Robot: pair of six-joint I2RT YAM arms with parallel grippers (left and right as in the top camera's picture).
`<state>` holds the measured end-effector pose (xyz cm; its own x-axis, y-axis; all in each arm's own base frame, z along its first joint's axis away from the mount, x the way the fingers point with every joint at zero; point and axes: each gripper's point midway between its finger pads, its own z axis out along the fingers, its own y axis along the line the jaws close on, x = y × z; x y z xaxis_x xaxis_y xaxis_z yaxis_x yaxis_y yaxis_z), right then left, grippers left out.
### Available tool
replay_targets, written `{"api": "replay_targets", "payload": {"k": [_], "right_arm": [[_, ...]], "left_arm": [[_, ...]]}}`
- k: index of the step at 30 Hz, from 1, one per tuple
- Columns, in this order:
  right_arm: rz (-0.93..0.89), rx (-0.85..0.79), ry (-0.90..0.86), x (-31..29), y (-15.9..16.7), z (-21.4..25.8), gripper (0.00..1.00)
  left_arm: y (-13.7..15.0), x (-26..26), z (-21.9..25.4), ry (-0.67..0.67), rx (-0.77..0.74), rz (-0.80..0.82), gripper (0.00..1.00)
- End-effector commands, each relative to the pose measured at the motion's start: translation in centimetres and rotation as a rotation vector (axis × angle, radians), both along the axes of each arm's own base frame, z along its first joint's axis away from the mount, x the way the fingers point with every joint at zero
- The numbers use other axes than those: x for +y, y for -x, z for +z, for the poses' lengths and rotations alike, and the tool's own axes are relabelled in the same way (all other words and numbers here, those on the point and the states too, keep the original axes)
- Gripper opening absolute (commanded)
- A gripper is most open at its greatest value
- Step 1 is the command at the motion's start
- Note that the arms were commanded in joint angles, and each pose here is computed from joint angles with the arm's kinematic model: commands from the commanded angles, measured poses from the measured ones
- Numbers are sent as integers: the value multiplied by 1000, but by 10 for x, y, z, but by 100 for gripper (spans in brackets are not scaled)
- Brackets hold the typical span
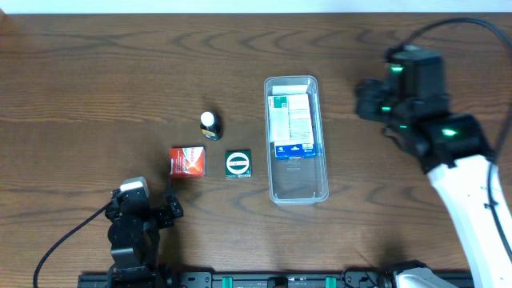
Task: Pack container
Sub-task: 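Open the right gripper and withdraw it to the right, then move the left gripper down onto the red Panadol box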
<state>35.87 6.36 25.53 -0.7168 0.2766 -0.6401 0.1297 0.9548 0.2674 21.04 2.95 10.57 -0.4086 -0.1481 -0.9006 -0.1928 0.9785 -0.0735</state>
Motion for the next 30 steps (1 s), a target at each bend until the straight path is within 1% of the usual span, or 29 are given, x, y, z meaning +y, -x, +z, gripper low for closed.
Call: {"api": "replay_targets", "payload": {"k": [1,5,12,16,21,25,30], "right_arm": [[-99,33,16,-40,6,-3,66],[-191,91,18,-72,15,-13,99],[-219,148,21,-82,27,-21,99],[-219,152,22,-82,28,-22,99],[-219,152,21,-81,28,-22,99],[-219,152,21,-82,28,-22,99],[-219,152,21,-81,28,-22,99]], "left_arm": [[0,-1,-8,-12,21,-10,98],[-2,0,-4,-13,3,-10,98],[-4,-1,2,-10,-24,-13,98],[-8,-15,12,85,-68,-59,98],[-9,-15,41,159,-91,-29,98],[-14,-15,68,169,0,-21,98],[-39,-14,87,191,219,-7,98]]}}
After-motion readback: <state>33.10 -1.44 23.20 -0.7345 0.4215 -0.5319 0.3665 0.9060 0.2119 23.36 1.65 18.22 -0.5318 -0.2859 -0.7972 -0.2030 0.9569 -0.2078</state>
